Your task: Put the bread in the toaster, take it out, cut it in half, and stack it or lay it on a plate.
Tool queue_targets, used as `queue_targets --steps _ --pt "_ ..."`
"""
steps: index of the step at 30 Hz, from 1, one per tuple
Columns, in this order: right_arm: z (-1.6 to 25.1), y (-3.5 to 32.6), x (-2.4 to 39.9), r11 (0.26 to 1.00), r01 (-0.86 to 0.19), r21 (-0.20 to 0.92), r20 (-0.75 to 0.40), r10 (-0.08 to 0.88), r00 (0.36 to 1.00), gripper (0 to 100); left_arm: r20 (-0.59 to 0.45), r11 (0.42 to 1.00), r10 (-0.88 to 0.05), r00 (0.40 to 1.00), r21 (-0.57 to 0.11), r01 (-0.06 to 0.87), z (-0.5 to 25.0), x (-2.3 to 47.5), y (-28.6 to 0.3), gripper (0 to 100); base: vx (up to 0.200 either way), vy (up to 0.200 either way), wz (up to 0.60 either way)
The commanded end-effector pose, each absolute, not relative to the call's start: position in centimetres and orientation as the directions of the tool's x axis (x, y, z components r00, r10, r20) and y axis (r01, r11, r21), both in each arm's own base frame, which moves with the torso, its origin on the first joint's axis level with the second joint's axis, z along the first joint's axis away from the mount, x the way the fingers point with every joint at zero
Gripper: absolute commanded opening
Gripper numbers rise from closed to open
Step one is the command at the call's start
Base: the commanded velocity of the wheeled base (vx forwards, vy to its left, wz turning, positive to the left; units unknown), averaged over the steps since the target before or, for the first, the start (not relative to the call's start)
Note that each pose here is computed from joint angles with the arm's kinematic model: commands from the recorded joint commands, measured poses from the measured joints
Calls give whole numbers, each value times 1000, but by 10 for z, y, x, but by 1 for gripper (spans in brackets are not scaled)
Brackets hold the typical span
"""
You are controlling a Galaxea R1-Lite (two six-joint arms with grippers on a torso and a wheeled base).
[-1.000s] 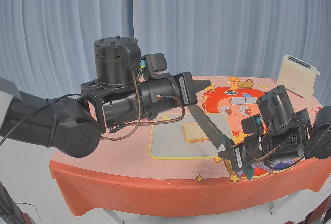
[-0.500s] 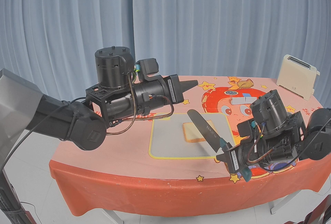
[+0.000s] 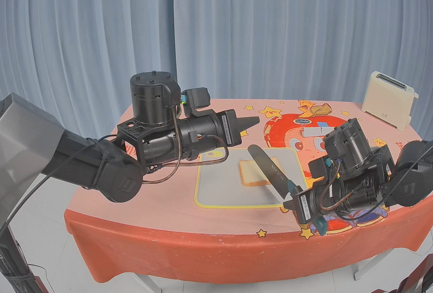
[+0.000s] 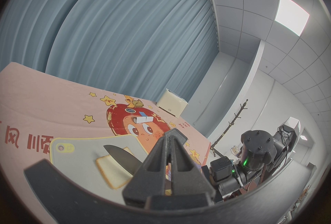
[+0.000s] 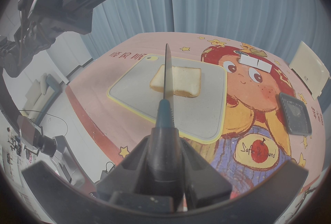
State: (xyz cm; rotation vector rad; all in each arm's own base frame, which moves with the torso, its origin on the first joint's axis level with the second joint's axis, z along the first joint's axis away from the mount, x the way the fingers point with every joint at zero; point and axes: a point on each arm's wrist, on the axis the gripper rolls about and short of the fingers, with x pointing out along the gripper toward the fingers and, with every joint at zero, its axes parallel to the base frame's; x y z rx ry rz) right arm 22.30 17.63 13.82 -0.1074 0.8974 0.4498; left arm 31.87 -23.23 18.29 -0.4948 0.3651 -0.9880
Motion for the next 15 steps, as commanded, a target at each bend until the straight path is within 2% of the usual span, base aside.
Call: queue_targets --steps 1,15 --pt "135 178 225 903 -419 94 -781 328 531 0 -70 455 -860 505 -552 699 183 319 -232 0 0 0 0" --pt "130 182 237 909 -407 92 -787 317 529 0 -79 453 -864 497 -552 700 177 321 -236 0 0 0 0"
